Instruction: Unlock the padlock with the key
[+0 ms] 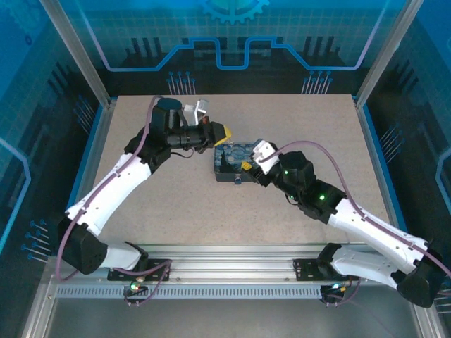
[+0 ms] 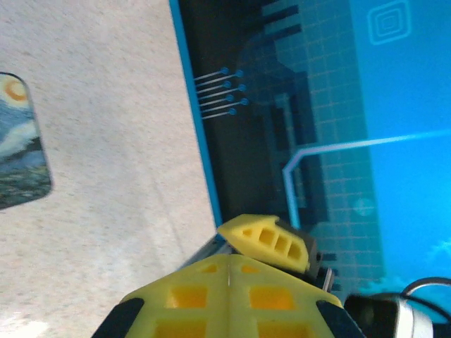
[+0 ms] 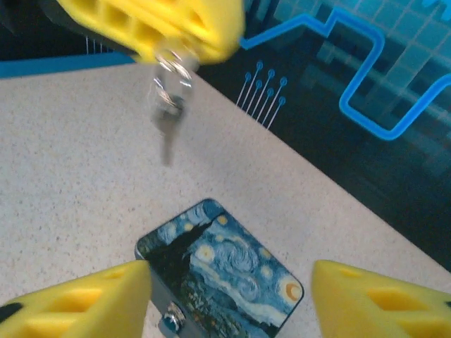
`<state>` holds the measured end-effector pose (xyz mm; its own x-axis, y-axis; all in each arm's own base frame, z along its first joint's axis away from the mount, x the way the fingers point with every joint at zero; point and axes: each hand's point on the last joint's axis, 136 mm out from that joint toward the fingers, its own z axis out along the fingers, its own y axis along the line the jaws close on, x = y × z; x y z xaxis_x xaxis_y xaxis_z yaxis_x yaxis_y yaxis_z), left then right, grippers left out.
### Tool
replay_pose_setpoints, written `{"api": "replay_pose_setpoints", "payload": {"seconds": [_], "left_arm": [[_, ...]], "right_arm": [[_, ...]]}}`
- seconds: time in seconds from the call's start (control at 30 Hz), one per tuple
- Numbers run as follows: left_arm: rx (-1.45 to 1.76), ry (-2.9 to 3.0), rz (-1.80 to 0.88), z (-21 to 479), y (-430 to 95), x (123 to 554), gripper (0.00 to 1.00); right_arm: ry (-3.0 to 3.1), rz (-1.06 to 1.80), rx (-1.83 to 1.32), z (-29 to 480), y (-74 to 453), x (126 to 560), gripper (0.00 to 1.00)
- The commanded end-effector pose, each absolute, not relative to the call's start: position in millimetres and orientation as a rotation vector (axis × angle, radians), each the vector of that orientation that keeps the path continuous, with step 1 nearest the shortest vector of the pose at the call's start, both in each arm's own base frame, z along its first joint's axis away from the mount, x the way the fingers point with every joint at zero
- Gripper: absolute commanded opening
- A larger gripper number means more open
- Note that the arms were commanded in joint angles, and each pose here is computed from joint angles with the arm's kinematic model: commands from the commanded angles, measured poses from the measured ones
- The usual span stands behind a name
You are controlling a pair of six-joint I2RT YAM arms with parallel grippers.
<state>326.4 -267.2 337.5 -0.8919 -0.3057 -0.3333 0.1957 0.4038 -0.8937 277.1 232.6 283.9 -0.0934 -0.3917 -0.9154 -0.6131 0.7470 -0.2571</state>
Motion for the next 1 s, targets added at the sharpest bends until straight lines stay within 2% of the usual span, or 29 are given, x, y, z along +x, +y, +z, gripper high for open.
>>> {"api": "replay_pose_setpoints", "payload": {"seconds": [0.0,0.03,0.23,0.37,0.57,0.8,0.97], "left_arm": [[-0.021,2.234,-1.277,324.3,-249.4,329.9,0.00],[-0.014,2.230,-1.260,322.4,-248.1,330.5,0.00],[0.086,2.196,-1.131,320.6,-244.7,327.2,0.00],[0.120,2.118,-1.134,328.0,-245.6,322.9,0.00],[0.129,2.045,-1.187,333.1,-251.8,320.1,0.00],[0.120,1.968,-1.297,340.3,-265.9,314.4,0.00],[0.115,1.899,-1.360,347.2,-273.2,307.5,0.00]], "right_arm": [[1.895,0.444,-0.598,280.2,223.7,279.0,0.85],[1.924,0.491,-0.569,277.8,223.6,280.2,1.00],[1.985,0.803,-0.428,275.9,230.2,286.5,1.00],[1.941,1.120,-0.328,288.3,240.7,286.6,0.90],[1.795,1.407,-0.226,318.5,255.3,291.0,0.63],[1.685,1.612,-0.141,333.1,266.7,299.7,0.47],[1.607,1.721,-0.091,340.9,272.4,302.1,0.41]]}}
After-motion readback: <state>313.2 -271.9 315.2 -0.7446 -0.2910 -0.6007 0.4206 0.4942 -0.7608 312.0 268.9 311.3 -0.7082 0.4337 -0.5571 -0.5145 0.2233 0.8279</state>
